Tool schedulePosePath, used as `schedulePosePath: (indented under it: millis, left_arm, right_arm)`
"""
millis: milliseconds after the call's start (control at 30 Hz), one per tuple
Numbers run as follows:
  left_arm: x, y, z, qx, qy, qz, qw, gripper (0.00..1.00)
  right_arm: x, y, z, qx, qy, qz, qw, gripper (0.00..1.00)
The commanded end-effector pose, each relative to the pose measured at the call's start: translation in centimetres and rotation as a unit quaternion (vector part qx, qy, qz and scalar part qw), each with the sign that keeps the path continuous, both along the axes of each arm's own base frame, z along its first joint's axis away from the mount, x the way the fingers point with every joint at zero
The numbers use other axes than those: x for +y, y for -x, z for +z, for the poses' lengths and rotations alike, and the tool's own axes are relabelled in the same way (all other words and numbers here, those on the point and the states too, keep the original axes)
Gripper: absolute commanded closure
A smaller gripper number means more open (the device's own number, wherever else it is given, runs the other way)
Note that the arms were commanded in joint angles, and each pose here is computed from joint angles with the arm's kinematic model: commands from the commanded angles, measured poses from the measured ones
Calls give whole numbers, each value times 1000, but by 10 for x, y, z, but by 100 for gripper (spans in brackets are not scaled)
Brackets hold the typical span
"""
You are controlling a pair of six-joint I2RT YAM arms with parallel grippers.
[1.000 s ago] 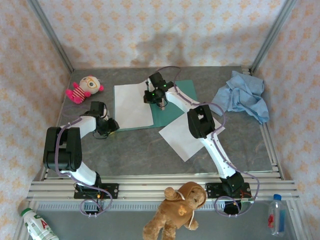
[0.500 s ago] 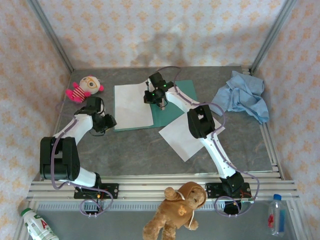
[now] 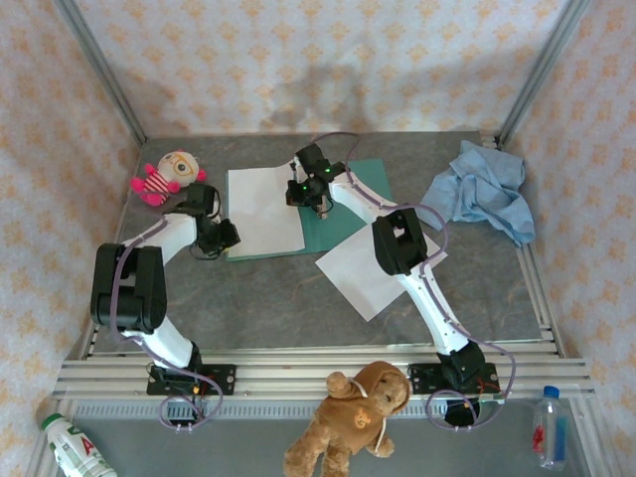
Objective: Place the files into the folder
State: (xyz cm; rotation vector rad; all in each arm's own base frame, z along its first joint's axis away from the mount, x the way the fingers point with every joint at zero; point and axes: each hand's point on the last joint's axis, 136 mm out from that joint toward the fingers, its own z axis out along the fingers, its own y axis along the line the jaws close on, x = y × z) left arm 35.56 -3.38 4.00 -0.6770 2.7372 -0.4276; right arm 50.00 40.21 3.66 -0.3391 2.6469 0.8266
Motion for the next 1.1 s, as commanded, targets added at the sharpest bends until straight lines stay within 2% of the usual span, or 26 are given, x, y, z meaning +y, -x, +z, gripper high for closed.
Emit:
schedulePosePath:
  millis: [0, 167, 433, 1067]
  left_arm:
    - [-3, -22, 1, -21, 9, 1, 1000, 82]
    - [-3, -22, -1, -17, 7, -1, 1000, 82]
    - [-3, -23, -6, -10, 6, 0, 1000, 75]
    - [-3, -25, -16, 5, 3, -5, 1000, 75]
  right_arm:
    - [5, 3, 25, -7, -8, -5, 1000, 95]
    - [6, 3, 28, -8, -13, -4, 1000, 95]
    - [7, 9, 31, -5, -12, 1, 1000, 95]
    - [5, 18, 32, -21, 14, 37, 999, 95]
